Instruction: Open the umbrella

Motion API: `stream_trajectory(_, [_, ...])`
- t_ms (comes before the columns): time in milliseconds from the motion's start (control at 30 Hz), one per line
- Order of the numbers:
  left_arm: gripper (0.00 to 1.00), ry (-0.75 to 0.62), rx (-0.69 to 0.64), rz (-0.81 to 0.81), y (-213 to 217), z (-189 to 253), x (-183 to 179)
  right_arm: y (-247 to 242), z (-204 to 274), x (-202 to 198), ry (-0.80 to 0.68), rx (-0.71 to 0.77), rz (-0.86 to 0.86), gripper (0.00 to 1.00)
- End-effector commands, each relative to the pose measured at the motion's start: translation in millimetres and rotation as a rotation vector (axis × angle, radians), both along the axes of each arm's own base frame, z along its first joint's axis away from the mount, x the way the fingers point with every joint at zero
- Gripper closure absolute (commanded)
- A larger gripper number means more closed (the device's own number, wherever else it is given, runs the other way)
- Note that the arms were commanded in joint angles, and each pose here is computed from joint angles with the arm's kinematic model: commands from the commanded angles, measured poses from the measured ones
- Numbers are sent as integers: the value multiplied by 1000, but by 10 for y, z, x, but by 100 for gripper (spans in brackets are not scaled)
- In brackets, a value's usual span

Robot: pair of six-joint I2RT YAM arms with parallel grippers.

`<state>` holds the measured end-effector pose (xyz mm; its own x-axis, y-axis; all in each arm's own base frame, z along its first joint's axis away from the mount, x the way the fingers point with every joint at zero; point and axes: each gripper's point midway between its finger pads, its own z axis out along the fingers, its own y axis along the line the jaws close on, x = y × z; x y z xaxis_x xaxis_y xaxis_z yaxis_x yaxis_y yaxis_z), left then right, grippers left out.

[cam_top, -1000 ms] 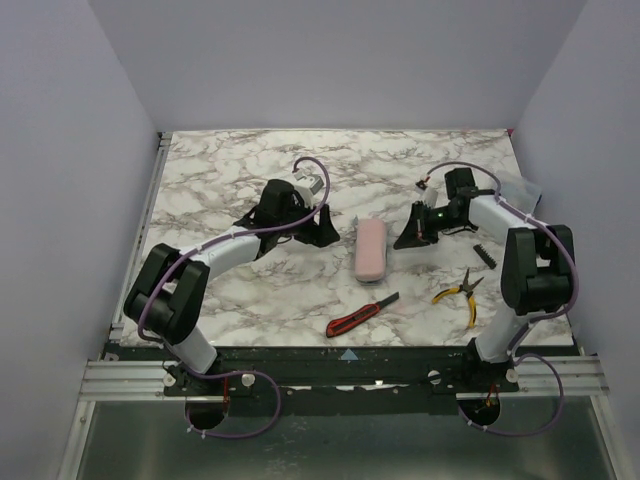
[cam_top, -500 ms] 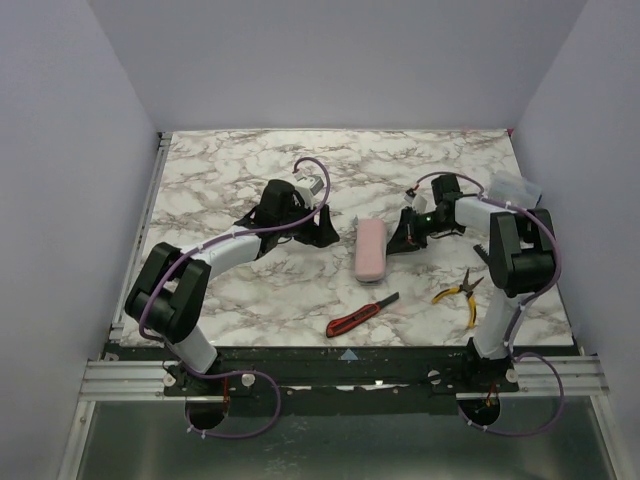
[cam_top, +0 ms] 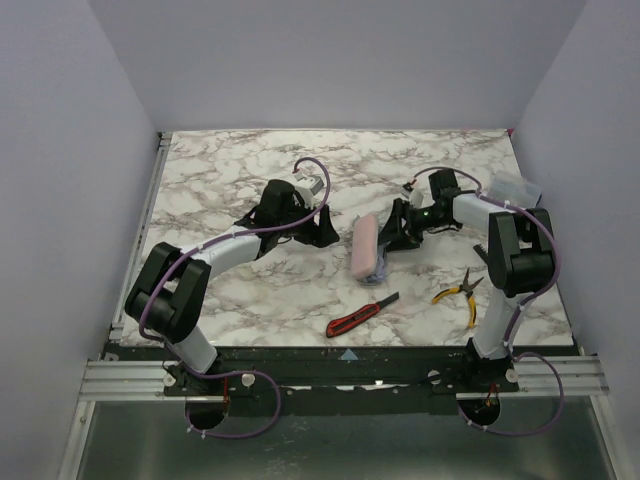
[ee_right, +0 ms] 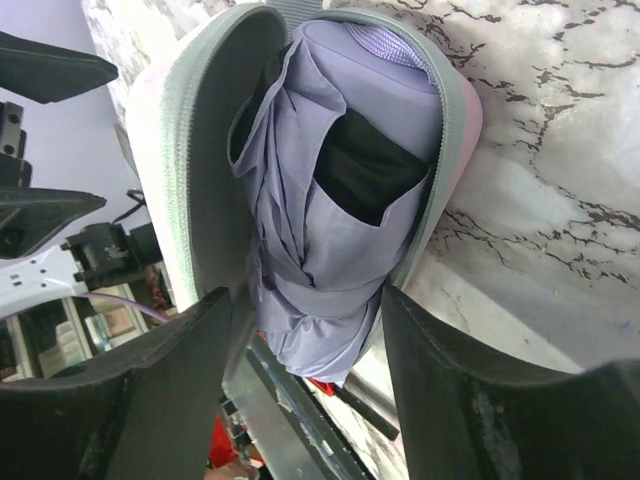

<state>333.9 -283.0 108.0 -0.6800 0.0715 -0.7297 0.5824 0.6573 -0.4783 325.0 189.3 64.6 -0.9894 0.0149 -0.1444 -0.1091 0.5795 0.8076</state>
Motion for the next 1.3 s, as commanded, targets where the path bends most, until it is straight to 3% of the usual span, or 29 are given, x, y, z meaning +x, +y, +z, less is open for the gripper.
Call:
stream_trajectory(0, [30,-30,-8,-15,-46,78,26,77,20,79,-33,-53,-4,33])
stream_trajectory(100, [29,-51,-17,-29,-87,158,5,124,-23,64,-34,-90,3,28])
stream_trajectory(167, [26,-56,-20,-36,-128,204,-16,151,-34,73,-42,-115,3,14])
stream_trajectory(200, [11,-49,-19,-36,-149,221,-29,161,-37,79,-44,-129,0,4])
stream_trajectory(233, [2,-40,-21,-34,-165,235,-34,175,-38,81,-49,-141,2,4])
stream_trajectory(300, [2,-27,-25,-26,-201,273,-43,193,-31,107,-60,-175,-2,1])
stream_trajectory(633, [2,-30,37,25,-414,251,-81,165,-173,147,-88,-326,-30,0])
stream_trajectory(967, [2,-32,140,73,-679,128,-130,248,-225,115,-82,-350,-39,0])
stream_trajectory(1100, [4,3,268,155,-472,-102,-36,224,-249,104,-78,-364,-36,3])
stream_trajectory(1267, [14,49,337,221,-63,-318,18,158,-291,61,-92,-399,-5,15])
